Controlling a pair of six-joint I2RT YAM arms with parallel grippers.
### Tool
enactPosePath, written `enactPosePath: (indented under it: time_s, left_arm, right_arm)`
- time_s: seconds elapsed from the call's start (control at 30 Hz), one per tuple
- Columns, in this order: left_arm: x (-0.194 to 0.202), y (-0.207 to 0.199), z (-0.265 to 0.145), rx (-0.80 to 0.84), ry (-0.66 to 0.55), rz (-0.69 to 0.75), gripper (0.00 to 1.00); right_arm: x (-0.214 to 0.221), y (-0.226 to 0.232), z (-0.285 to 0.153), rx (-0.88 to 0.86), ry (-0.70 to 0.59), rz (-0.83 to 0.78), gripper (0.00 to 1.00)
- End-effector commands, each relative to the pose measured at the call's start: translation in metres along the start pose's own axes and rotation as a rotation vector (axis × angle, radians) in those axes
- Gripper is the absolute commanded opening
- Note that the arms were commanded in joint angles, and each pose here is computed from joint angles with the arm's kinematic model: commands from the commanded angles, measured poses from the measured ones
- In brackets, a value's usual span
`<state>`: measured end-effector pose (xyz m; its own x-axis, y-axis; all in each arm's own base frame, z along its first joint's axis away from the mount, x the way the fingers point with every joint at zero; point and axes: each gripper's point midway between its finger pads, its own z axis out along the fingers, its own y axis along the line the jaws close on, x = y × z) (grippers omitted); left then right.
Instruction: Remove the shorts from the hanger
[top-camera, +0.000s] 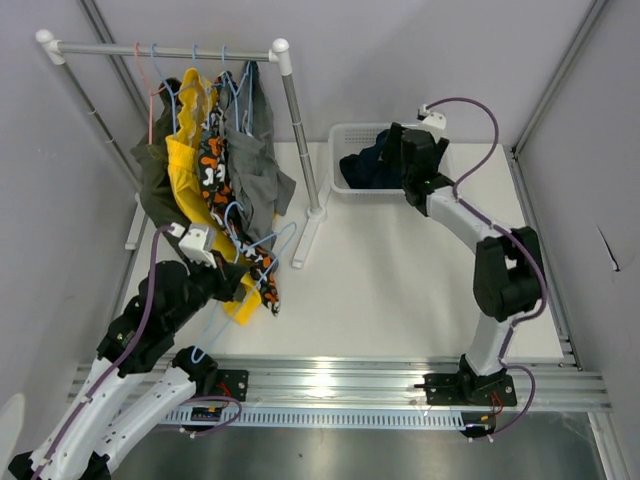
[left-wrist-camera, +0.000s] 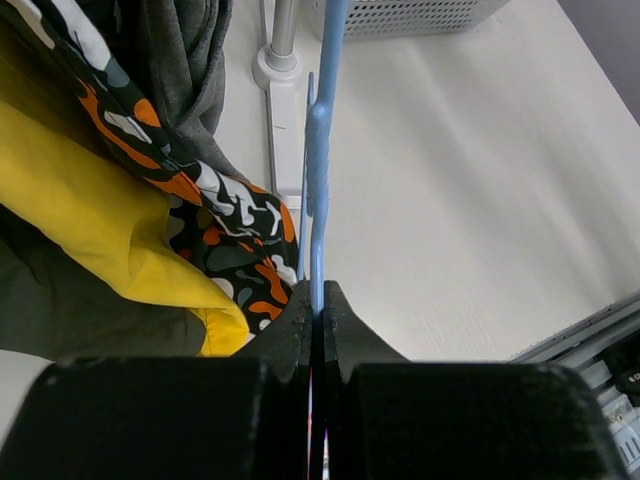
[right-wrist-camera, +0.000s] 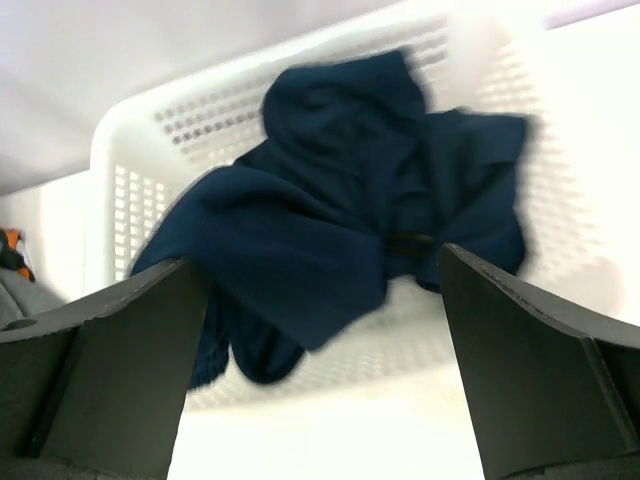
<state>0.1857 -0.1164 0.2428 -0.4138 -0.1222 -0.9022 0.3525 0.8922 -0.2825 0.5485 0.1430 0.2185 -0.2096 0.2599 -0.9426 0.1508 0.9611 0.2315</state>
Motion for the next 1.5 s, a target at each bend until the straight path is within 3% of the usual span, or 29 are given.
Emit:
enactPosePath:
  time_s: [0.0, 0.17, 0.27, 0.3, 0.37, 0.4, 0.47, 0.5, 0.57, 0.7, 0.73, 0.77, 0.87, 1.0, 1.03, 1.07, 1.13, 1.3, 1.47]
  left_arm:
    - [-0.031, -0.007, -0.002, 0.004, -0.064, 0.013, 0.00]
    - [-0.090, -0.022, -0.009, 0.005, -0.148, 0.017, 0.00]
    - [-0.129, -0.028, 0.002, -0.026, -0.178, 0.030, 0.00]
    - [-0.159, -0.035, -0.005, -0.021, -0.236, 0.028, 0.00]
    - [-0.168, -0.035, 0.023, -0.066, -0.199, 0.039, 0.00]
    - [-0.202, -0.043, 0.015, -0.060, -0.270, 0.040, 0.00]
    - [-0.210, -0.045, 0.047, -0.092, -0.236, 0.063, 0.00]
    - [-0.245, -0.048, 0.039, -0.111, -0.315, 0.068, 0.00]
    - [-0.261, -0.045, 0.065, -0.169, -0.310, 0.095, 0.00]
    - [-0.286, -0.028, 0.106, -0.306, -0.252, 0.134, 0.00]
    - [-0.320, -0.033, 0.091, -0.301, -0.330, 0.114, 0.00]
    - [-0.311, -0.027, 0.119, -0.324, -0.275, 0.128, 0.00]
    - [-0.316, -0.024, 0.120, -0.341, -0.249, 0.117, 0.00]
    - [-0.288, -0.033, 0.097, -0.254, -0.202, 0.086, 0.00]
    - [-0.291, -0.045, 0.087, -0.186, -0.237, 0.078, 0.00]
    - [-0.260, -0.039, 0.096, -0.179, -0.165, 0.089, 0.00]
    - [-0.259, -0.042, 0.059, -0.148, -0.192, 0.084, 0.00]
    - [-0.240, -0.018, 0.021, -0.247, -0.172, 0.110, 0.00]
    - [-0.242, -0.001, 0.022, -0.340, -0.171, 0.143, 0.00]
  right_arm:
    - [-0.062, -0.022, -0.049, 0.089, -0.062, 0.003, 0.99]
    - [-0.075, -0.040, -0.125, 0.054, -0.053, 0.034, 0.99]
    - [-0.057, -0.046, -0.169, -0.005, -0.019, 0.078, 0.99]
    - [-0.051, -0.048, -0.179, -0.017, -0.008, 0.088, 0.99]
    - [-0.026, -0.048, -0.209, -0.066, 0.029, 0.114, 0.99]
    - [-0.016, -0.046, -0.219, -0.090, 0.044, 0.117, 0.99]
    - [0.015, -0.047, -0.236, -0.126, 0.097, 0.115, 1.00]
    - [0.017, -0.038, -0.255, -0.183, 0.096, 0.121, 0.99]
    - [0.036, -0.040, -0.270, -0.202, 0.141, 0.110, 0.99]
    - [0.038, -0.048, -0.302, -0.238, 0.148, 0.110, 0.99]
    - [0.040, -0.054, -0.306, -0.230, 0.155, 0.095, 1.00]
    - [0.038, -0.057, -0.309, -0.235, 0.152, 0.094, 0.99]
    - [0.029, -0.070, -0.319, -0.231, 0.121, 0.089, 0.99]
    - [0.030, -0.074, -0.321, -0.236, 0.115, 0.095, 0.99]
    - [0.032, -0.072, -0.321, -0.244, 0.121, 0.093, 0.99]
    - [0.033, -0.072, -0.320, -0.243, 0.122, 0.093, 0.99]
    - [0.039, -0.069, -0.317, -0.242, 0.135, 0.081, 0.99]
    - [0.040, -0.061, -0.311, -0.255, 0.131, 0.063, 0.99]
    - [0.040, -0.058, -0.310, -0.260, 0.135, 0.062, 0.99]
